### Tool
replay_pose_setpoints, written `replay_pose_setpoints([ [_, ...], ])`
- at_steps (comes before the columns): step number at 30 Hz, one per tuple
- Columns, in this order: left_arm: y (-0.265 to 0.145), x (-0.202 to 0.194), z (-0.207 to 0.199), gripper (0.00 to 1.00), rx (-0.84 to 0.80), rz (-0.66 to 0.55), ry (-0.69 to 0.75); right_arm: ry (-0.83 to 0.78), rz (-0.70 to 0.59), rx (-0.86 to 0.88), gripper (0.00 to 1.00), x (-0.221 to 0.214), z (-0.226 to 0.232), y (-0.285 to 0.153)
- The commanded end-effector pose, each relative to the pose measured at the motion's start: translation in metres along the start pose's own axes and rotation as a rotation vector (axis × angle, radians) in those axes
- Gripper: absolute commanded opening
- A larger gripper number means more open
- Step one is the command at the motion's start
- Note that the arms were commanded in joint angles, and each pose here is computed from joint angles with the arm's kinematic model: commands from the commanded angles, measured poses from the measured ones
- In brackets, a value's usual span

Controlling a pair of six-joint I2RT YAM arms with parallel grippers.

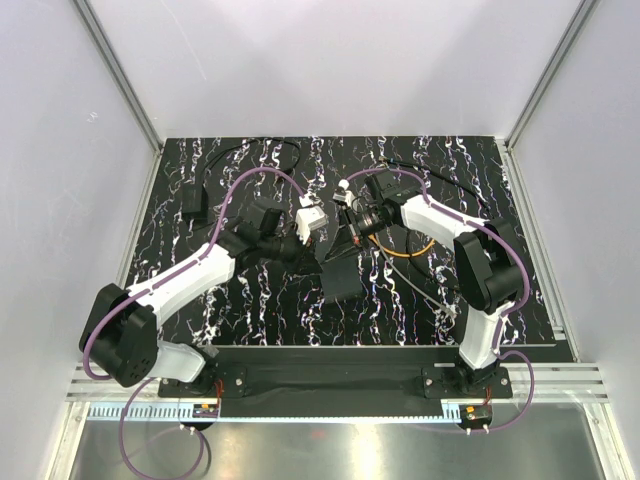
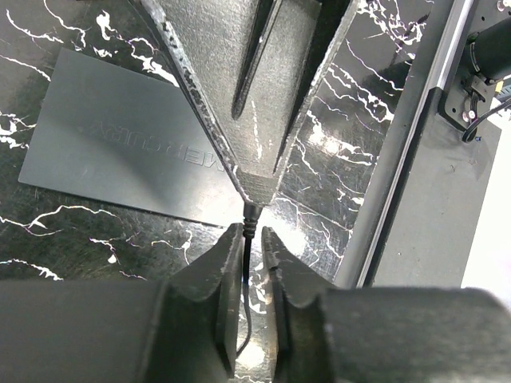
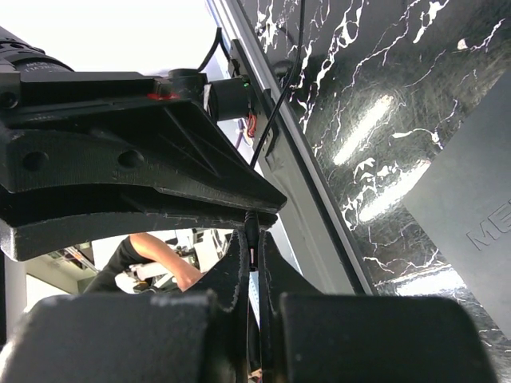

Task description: Insert the plug into the switch port

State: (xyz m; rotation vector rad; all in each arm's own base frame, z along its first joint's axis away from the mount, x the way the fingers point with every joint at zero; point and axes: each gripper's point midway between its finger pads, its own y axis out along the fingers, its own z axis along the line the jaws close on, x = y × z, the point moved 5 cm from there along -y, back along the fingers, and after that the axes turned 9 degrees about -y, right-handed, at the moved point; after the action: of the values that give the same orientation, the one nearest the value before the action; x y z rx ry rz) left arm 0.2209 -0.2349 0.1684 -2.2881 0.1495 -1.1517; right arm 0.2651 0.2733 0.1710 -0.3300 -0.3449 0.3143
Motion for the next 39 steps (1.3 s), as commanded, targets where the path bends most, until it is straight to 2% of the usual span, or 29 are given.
replay_pose_setpoints([
  [1, -0.005, 0.019, -0.007, 0.21, -0.022, -0.066, 0.072, -0.052, -0.003, -0.014, 0.0, 0.003, 0.008, -0.001],
  [8, -0.006, 0.025, -0.009, 0.22, -0.036, -0.072, 0.081, -0.05, 0.006, -0.027, 0.0, 0.0, 0.006, -0.002],
  [28, 0.003, 0.022, -0.012, 0.17, -0.082, -0.051, 0.091, -0.064, 0.015, 0.0, 0.0, 0.002, 0.014, 0.0],
  [29, 0.003, 0.022, -0.013, 0.17, -0.086, -0.05, 0.094, -0.064, 0.015, 0.0, 0.0, 0.002, 0.014, 0.0],
  [33, 0.003, 0.022, -0.014, 0.0, -0.09, -0.052, 0.094, -0.061, 0.022, 0.002, 0.0, 0.0, 0.013, 0.0],
  [35, 0.002, 0.022, -0.014, 0.0, -0.093, -0.052, 0.097, -0.061, 0.025, 0.004, 0.01, 0.0, 0.013, 0.001],
  [36, 0.003, 0.02, -0.014, 0.0, -0.094, -0.047, 0.097, -0.061, 0.025, 0.005, 0.03, 0.001, 0.013, 0.001],
  [37, 0.002, 0.017, -0.013, 0.0, -0.091, -0.033, 0.092, -0.055, 0.027, 0.002, 0.15, 0.001, 0.013, 0.001],
  [39, 0.002, 0.009, -0.012, 0.0, -0.086, -0.01, 0.096, -0.059, 0.027, -0.017, 0.21, 0.003, 0.012, 0.001],
])
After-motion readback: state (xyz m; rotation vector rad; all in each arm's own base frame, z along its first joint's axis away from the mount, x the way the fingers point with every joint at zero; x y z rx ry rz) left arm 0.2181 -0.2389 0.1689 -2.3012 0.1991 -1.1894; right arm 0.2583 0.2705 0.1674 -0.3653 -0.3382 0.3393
